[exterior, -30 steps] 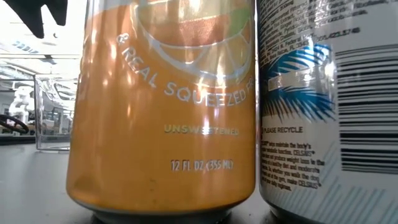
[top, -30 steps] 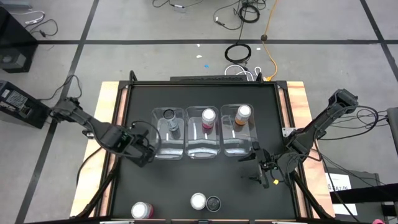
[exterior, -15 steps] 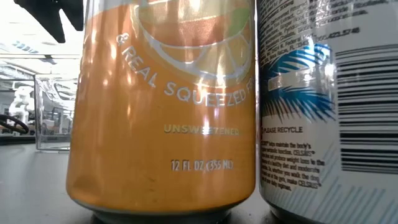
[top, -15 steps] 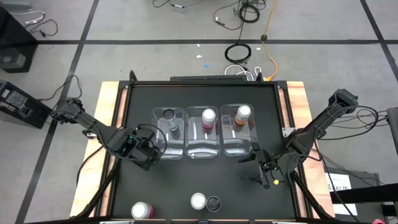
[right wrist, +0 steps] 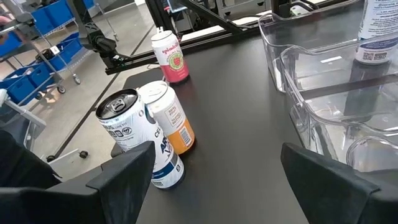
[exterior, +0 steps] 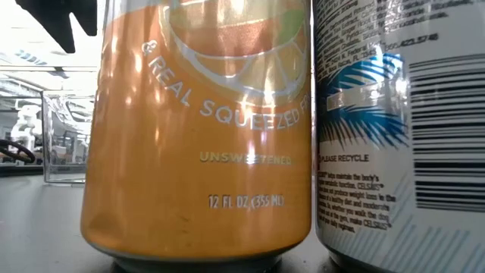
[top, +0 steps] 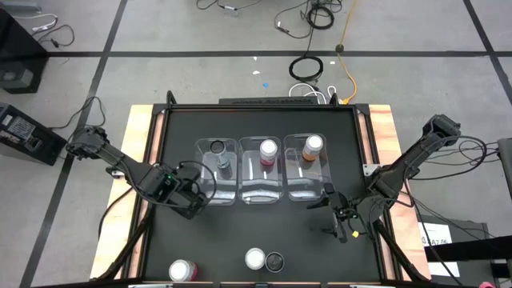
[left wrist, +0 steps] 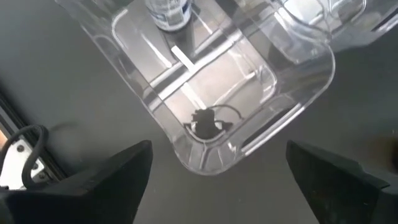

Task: Sort soda cans
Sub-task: Put the pink soda can into the center transparent bin

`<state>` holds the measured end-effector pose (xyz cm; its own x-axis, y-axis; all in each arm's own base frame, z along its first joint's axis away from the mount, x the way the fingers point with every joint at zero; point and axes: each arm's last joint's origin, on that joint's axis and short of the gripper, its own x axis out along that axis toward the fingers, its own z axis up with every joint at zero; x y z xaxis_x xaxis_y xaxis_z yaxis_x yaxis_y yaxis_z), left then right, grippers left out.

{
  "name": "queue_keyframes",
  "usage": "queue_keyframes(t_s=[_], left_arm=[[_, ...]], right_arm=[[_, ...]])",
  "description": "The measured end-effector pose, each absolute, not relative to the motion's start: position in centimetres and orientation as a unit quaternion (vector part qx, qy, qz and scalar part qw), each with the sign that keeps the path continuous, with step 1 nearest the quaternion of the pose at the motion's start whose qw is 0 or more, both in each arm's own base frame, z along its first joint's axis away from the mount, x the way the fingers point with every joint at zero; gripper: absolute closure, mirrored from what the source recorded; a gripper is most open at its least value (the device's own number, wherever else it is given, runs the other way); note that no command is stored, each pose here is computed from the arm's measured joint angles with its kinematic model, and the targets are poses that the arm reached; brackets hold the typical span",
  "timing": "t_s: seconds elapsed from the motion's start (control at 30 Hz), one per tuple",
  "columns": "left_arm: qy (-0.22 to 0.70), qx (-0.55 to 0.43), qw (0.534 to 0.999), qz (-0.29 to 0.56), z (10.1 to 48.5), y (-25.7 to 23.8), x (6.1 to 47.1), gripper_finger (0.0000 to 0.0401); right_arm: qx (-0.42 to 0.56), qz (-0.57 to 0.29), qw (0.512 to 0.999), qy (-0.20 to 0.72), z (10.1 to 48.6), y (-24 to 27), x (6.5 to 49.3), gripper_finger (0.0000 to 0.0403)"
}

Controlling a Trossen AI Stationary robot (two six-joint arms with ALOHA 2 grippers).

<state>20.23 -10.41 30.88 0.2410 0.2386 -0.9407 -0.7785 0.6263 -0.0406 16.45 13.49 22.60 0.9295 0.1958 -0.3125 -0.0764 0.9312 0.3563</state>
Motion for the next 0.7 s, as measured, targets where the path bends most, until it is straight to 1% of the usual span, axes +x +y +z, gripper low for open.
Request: queue_keyframes(t_s=[0.1, 0.3, 0.53, 0.6, 0.7], left_arm=[[0.517, -0.268, 0.739, 0.339, 30.9, -10.5, 20.2, 0.0004], [0.515, -0.275, 0.739, 0.336, 30.9, -10.5, 20.3, 0.0007], [0.504, -0.331, 0.746, 0.282, 31.1, -11.6, 21.3, 0.0007], [0.511, -0.345, 0.738, 0.275, 31.1, -11.9, 21.2, 0.0007], [0.512, -0.372, 0.717, 0.292, 31.0, -12.4, 20.7, 0.0007]], right_arm=[[0.172, 0.071, 0.967, 0.174, 22.6, 13.5, 16.4, 0.0062], [0.173, 0.083, 0.965, 0.179, 22.6, 13.6, 16.4, 0.0062], [0.178, 0.093, 0.962, 0.184, 22.6, 13.6, 16.4, 0.0062], [0.179, 0.093, 0.962, 0.184, 22.6, 13.6, 16.4, 0.0062], [0.181, 0.093, 0.962, 0.184, 22.6, 13.6, 16.4, 0.0062]])
